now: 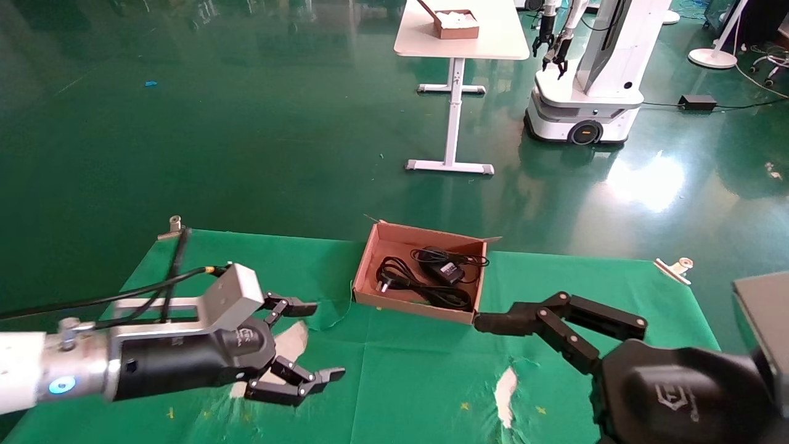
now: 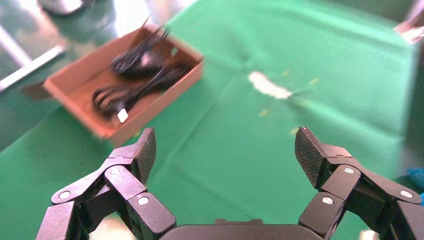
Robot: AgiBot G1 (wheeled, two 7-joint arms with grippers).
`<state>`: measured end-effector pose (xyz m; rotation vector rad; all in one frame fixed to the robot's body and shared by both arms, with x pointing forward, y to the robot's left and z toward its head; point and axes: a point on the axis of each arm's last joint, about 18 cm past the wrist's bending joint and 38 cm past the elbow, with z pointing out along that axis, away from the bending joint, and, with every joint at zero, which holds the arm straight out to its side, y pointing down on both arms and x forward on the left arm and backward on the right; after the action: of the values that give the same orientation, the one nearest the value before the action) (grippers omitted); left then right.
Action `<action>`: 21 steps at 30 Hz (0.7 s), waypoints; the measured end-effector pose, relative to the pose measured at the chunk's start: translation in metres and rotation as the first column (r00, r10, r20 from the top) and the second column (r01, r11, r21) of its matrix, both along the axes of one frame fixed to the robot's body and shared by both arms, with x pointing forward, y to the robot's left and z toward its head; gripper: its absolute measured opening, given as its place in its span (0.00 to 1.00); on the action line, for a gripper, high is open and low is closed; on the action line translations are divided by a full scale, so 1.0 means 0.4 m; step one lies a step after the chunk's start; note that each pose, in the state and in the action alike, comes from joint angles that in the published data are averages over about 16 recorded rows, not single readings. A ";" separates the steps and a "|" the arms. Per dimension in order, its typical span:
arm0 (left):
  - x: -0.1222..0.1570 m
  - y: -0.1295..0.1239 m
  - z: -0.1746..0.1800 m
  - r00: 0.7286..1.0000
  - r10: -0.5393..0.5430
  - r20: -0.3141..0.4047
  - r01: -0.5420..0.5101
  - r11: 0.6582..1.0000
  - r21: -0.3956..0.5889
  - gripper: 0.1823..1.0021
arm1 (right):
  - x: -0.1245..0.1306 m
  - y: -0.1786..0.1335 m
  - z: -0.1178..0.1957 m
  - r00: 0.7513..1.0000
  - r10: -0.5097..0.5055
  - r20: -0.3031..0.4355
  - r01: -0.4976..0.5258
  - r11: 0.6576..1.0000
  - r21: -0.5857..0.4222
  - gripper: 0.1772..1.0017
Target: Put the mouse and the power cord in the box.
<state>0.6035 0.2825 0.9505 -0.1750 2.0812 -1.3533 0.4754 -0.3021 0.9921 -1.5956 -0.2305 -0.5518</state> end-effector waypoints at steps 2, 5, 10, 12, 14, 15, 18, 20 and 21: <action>-0.029 0.001 0.008 0.999 -0.043 0.002 0.043 0.999 -0.030 1.00 | 0.000 0.000 0.000 1.000 0.000 0.000 0.000 1.000 0.000 1.00; -0.075 0.004 0.022 0.994 -0.108 0.013 0.109 0.991 -0.073 1.00 | 0.000 0.000 0.000 1.000 0.000 0.000 0.000 1.000 0.000 1.00; -0.157 0.014 0.050 0.975 -0.215 0.051 0.220 0.967 -0.131 1.00 | 0.000 0.000 0.000 1.000 0.000 0.000 0.000 1.000 0.000 1.00; -0.190 0.019 0.061 0.964 -0.256 0.071 0.264 0.953 -0.149 1.00 | 0.000 0.000 0.000 1.000 0.000 0.000 0.000 1.000 0.000 1.00; -0.222 0.024 0.072 0.951 -0.294 0.093 0.305 0.938 -0.163 1.00 | 0.000 0.000 0.000 1.000 0.000 0.000 0.000 1.000 0.000 1.00; -0.239 0.027 0.078 0.944 -0.313 0.105 0.327 0.930 -0.169 1.00 | 0.000 0.000 0.000 1.000 0.000 0.000 0.000 1.000 0.000 1.00; -0.283 0.036 0.093 0.922 -0.361 0.139 0.382 0.906 -0.182 1.00 | -0.001 0.000 0.000 1.000 0.001 0.000 -0.001 1.000 0.000 1.00; -0.307 0.040 0.100 0.909 -0.386 0.158 0.411 0.892 -0.186 1.00 | -0.001 0.000 0.000 1.000 0.001 0.000 -0.001 1.000 0.000 1.00; -0.317 0.042 0.104 0.903 -0.396 0.166 0.423 0.887 -0.188 1.00 | -0.001 0.000 0.000 1.000 0.001 0.000 -0.001 1.000 0.000 1.00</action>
<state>0.4766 0.2995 0.9919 0.2706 1.9271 -1.7985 0.4748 -0.3022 0.9922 -1.5951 -0.2316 -0.5510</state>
